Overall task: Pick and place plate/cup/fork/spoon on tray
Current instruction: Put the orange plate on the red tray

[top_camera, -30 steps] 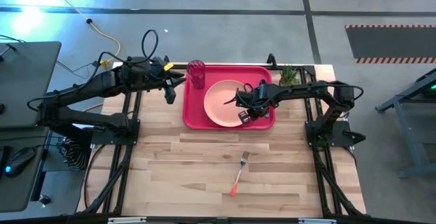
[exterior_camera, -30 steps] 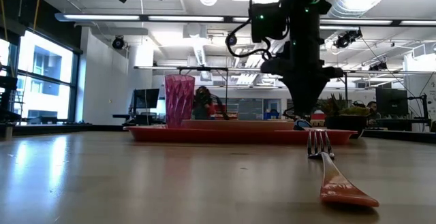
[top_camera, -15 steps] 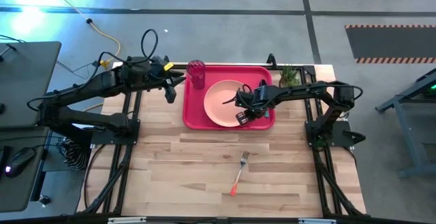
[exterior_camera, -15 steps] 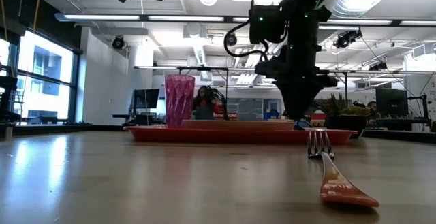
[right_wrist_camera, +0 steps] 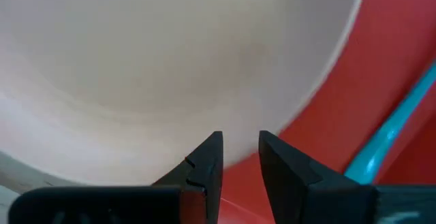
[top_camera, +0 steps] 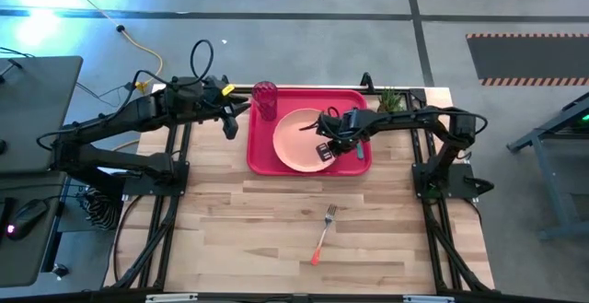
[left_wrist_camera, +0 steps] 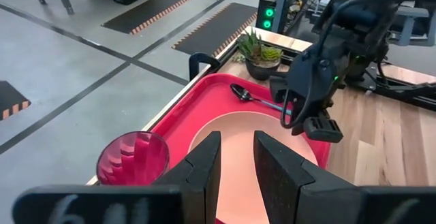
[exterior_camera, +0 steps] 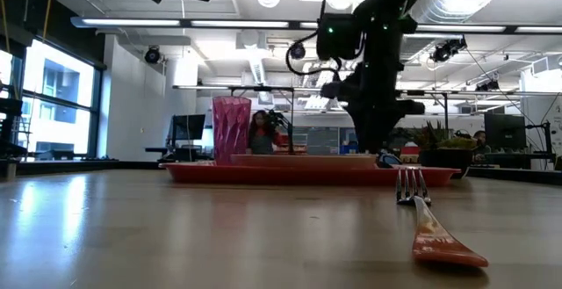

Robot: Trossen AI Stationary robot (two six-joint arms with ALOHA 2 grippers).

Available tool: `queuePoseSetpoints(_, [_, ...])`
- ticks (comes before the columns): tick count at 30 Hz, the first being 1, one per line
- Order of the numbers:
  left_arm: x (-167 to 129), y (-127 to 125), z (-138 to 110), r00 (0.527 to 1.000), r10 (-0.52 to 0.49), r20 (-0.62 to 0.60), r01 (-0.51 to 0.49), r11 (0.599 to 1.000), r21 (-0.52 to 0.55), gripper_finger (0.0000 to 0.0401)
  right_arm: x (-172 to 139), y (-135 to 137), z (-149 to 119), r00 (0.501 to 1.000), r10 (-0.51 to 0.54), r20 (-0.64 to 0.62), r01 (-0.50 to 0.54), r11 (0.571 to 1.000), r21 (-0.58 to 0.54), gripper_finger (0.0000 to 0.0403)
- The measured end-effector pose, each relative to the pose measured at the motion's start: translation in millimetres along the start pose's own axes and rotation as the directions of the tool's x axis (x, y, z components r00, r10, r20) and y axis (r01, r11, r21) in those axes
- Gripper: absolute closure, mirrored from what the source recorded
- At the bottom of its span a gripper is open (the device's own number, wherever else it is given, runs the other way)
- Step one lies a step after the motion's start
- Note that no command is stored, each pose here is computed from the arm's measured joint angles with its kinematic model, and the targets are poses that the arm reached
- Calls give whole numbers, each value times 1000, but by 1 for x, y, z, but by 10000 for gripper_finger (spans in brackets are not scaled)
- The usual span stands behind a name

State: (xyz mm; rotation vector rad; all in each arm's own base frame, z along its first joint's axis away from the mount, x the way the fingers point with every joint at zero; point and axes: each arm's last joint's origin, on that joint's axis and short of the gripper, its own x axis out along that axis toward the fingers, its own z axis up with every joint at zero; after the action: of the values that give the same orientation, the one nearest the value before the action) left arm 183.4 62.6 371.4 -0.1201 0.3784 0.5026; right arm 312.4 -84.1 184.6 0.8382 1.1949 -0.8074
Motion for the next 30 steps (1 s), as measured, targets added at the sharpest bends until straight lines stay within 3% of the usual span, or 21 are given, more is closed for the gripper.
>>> queuePoseSetpoints(8, [0, 0, 0, 1000, 8, 0, -8, 1000, 1, 325, -14, 4, 6, 1000, 3, -8, -3, 1000, -12, 316])
queuePoseSetpoints(17, [0, 0, 0, 1000, 9, 0, -9, 1000, 0, 325, -14, 19, -14, 996, 26, -80, -27, 1000, -13, 316])
queuePoseSetpoints(30, [0, 0, 0, 1000, 9, 1, -9, 1000, 8, 325, -2, 30, -32, 998, 22, -55, -24, 999, -42, 316])
